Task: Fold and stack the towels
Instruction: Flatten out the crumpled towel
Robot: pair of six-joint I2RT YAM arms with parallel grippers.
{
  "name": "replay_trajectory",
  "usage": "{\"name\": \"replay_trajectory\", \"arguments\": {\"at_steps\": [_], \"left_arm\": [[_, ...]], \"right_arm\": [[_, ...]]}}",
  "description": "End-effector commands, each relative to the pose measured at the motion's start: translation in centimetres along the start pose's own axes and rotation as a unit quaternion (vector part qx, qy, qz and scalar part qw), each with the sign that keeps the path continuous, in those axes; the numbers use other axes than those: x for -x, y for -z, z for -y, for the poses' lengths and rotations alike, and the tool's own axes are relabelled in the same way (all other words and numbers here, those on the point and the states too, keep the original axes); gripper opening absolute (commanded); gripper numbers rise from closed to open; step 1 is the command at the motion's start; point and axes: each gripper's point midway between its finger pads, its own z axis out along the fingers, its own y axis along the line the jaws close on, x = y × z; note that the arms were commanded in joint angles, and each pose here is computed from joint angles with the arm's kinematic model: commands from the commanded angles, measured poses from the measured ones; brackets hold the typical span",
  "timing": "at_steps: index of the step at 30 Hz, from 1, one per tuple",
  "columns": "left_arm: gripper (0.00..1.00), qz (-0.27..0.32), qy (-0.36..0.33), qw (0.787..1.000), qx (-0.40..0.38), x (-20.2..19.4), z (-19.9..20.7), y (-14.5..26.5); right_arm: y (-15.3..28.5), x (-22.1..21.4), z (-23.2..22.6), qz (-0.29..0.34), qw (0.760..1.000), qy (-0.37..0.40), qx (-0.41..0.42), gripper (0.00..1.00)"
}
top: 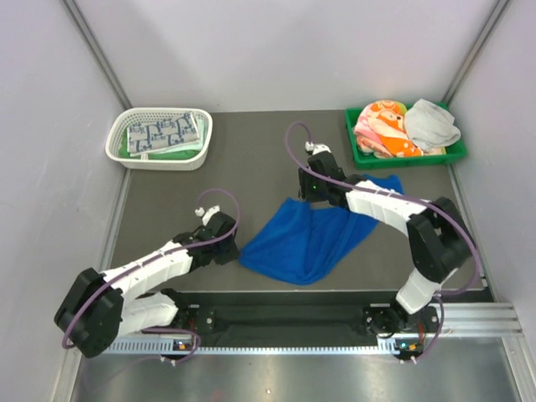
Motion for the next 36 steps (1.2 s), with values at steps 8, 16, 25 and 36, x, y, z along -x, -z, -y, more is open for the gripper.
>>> {"name": "replay_trajectory", "arguments": {"at_steps": [8, 16, 25, 36], "left_arm": [[0.00, -0.021, 0.085, 0.995, 0.040, -1.4, -4.9, 0.8], [0.00, -0.012, 0.128, 0.991, 0.044, -0.4, -6.0, 1.9], [0.00, -0.027, 0.140, 0.989, 0.028, -0.6, -6.1, 1.6], [0.00, -0.029, 0.140, 0.989, 0.022, -0.8, -6.1, 1.1]], "right_arm": [[-4.8, 2.8, -3.8, -0.016, 0.994, 0.102, 0.042, 0.47], [-6.4, 2.3, -7.2, -0.036, 0.980, 0.179, 0.079, 0.51], [-7.4, -1.1, -8.7, -0.076, 0.966, 0.230, 0.094, 0.52], [-8.6, -2.1, -10.2, -0.083, 0.960, 0.237, 0.122, 0.54]]}}
